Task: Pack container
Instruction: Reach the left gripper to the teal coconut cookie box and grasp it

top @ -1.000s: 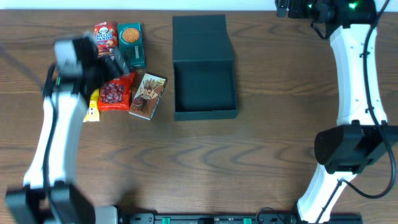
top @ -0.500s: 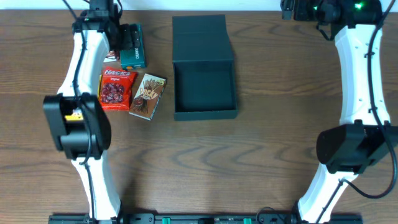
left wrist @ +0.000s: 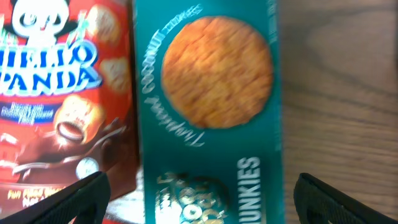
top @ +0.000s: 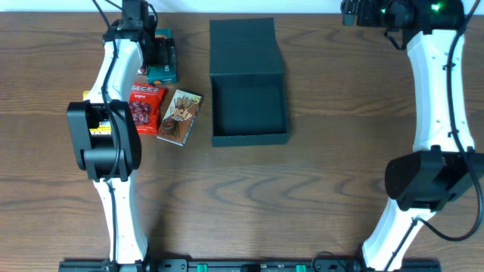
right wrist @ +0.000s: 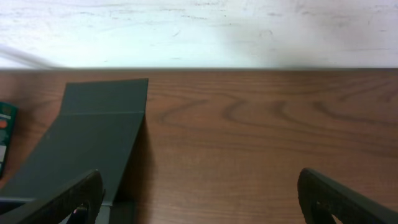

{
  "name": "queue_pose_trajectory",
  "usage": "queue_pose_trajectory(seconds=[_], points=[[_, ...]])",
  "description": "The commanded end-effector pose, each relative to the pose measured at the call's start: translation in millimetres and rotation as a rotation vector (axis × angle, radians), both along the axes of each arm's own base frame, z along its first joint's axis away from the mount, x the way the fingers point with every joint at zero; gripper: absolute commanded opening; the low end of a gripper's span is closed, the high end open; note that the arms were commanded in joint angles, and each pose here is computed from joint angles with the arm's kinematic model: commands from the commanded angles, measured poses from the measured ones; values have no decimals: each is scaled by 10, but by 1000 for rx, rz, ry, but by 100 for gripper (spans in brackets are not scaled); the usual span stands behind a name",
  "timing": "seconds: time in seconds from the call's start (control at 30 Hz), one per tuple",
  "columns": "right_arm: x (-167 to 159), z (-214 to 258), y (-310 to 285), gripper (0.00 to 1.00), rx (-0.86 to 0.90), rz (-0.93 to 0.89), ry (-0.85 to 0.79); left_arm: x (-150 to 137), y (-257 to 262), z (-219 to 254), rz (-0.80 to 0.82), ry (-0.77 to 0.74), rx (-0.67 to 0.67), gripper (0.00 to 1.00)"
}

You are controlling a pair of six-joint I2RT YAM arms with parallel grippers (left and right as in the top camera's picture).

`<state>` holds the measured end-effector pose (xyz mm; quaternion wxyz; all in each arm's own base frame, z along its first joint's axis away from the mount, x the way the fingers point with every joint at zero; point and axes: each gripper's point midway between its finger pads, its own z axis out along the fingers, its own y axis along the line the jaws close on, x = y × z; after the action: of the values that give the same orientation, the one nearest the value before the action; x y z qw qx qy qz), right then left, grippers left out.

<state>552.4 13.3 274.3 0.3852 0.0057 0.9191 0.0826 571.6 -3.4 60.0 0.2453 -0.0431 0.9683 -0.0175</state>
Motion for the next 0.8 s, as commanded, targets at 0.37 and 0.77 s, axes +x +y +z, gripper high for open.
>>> queue_pose_trajectory(seconds=[0.37,0.77], points=[[-2,-6,-35,99,-18,4,-1,121,-82,-246,-11,-4,107,96],[4,0,-35,99,-15,1,-4,199,-18,-161,83,-43,98,96]])
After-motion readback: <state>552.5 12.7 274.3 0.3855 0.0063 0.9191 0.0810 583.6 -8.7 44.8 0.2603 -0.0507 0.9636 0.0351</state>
